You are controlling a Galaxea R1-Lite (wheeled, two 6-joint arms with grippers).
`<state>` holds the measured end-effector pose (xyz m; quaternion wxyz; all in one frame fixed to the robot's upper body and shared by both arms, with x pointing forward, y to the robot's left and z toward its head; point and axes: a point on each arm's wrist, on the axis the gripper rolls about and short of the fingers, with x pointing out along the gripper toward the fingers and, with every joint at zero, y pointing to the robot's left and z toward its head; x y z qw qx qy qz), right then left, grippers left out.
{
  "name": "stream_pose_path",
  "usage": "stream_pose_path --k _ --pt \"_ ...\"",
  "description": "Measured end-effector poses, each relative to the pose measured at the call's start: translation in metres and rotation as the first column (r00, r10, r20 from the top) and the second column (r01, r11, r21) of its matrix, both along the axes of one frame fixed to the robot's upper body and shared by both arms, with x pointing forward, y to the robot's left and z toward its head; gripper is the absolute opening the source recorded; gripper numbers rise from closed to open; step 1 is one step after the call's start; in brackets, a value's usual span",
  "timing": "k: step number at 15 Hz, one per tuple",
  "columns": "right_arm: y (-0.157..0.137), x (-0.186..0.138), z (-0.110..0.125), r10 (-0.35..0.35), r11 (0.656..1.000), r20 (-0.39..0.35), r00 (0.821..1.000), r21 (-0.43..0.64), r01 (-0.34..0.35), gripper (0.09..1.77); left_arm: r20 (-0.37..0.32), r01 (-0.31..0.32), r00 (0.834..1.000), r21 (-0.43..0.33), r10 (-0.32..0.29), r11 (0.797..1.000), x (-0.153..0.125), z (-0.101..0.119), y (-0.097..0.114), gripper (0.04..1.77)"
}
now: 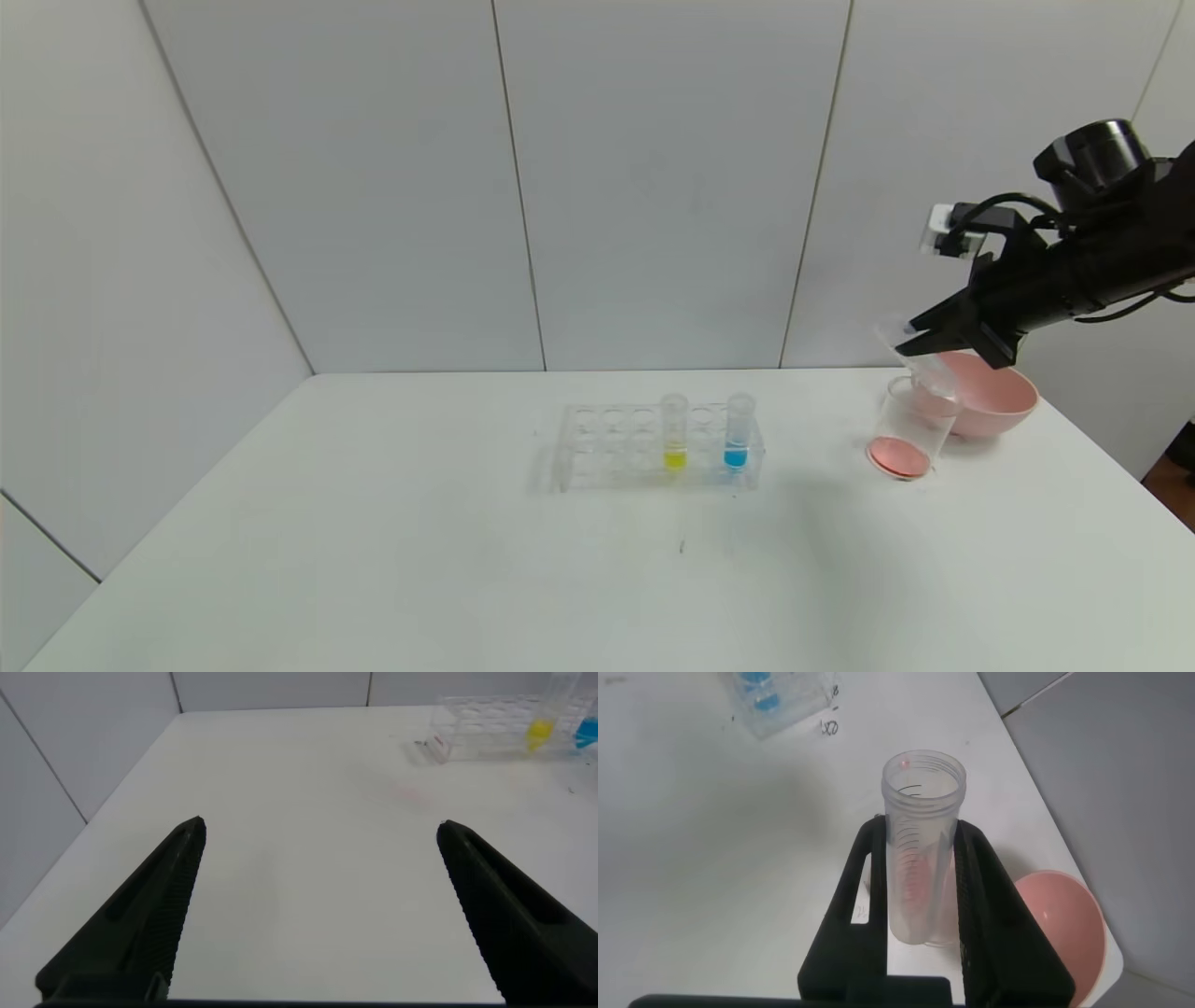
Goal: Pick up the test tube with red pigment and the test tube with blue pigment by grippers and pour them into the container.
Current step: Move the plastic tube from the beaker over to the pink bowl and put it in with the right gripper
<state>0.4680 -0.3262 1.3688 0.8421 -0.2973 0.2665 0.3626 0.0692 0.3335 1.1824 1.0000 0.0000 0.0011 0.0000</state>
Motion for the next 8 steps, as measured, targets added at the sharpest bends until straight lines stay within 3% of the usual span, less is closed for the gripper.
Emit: stream_pose_path --k 4,8 --pt "0.001 -0.022 0.027 -0.085 0.961 -0.070 0.994 0.259 0.100 0.50 0.000 0.000 1.000 0.000 0.000 1.000 0.000 0.000 0.000 1.76" --pt "0.001 -0.040 0.035 -0.182 0.894 -0.083 0.980 0.402 0.200 0.50 0.000 0.000 1.000 0.000 0.000 1.000 0.000 0.000 0.000 1.76"
